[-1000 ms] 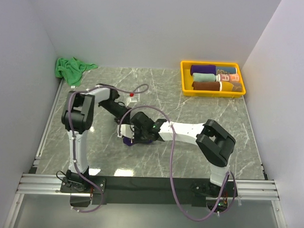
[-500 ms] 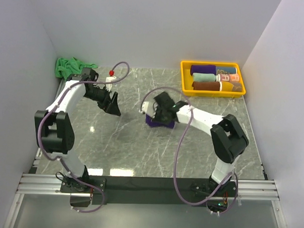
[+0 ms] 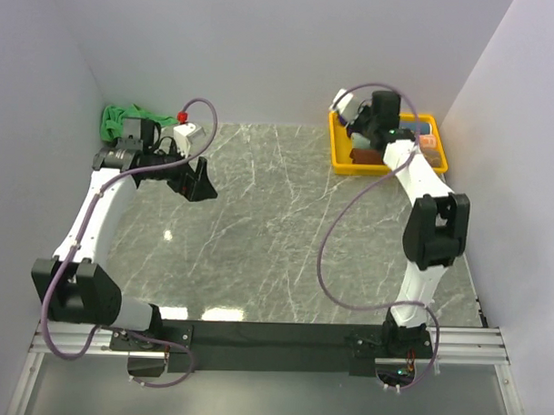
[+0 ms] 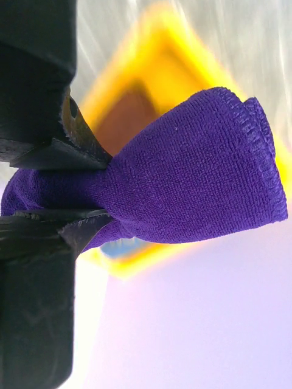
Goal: Roll the towels
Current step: Place the rolled towel into the container, then move the towel to the center of the board
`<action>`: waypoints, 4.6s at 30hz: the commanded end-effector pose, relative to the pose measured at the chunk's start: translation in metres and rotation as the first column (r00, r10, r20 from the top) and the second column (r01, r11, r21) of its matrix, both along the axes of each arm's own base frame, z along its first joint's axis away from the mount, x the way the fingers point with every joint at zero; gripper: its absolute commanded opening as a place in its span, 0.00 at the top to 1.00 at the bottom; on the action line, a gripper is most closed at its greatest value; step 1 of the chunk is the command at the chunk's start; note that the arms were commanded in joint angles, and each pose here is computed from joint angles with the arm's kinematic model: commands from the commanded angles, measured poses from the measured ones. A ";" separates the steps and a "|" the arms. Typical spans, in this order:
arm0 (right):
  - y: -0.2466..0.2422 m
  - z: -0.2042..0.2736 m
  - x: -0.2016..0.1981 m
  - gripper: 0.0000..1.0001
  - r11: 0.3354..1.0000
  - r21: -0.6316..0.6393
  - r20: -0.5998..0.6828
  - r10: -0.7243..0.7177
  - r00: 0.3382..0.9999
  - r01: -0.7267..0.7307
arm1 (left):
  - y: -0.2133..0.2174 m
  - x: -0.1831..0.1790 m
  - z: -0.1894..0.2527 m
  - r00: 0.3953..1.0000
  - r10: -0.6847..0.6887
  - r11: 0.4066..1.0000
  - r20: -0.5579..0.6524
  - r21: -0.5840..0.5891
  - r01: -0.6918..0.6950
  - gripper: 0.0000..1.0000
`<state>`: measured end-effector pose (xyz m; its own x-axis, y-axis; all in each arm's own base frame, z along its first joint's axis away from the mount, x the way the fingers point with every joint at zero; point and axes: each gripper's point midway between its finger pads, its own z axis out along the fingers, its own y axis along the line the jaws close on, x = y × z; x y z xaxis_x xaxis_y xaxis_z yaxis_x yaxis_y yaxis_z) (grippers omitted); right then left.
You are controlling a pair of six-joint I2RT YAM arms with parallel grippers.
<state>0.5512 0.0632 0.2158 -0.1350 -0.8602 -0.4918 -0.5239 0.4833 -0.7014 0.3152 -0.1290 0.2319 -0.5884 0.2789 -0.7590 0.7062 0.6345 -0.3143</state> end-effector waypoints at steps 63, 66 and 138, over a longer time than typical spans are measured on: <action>-0.077 -0.030 0.090 0.18 0.956 -0.195 0.093 0.242 0.966 -0.220 | 0.029 -0.011 -0.013 0.987 0.152 0.979 0.051 0.129 -0.157 0.01; -0.075 -0.024 0.077 0.10 0.957 -0.180 0.083 0.244 0.966 -0.226 | 0.028 -0.012 -0.013 0.987 0.154 0.980 0.047 0.122 -0.158 0.01; 0.067 0.034 -0.187 0.07 0.871 0.453 -0.485 0.062 0.873 0.190 | 0.089 0.115 -0.117 0.999 0.021 0.954 -0.034 0.298 -0.010 1.00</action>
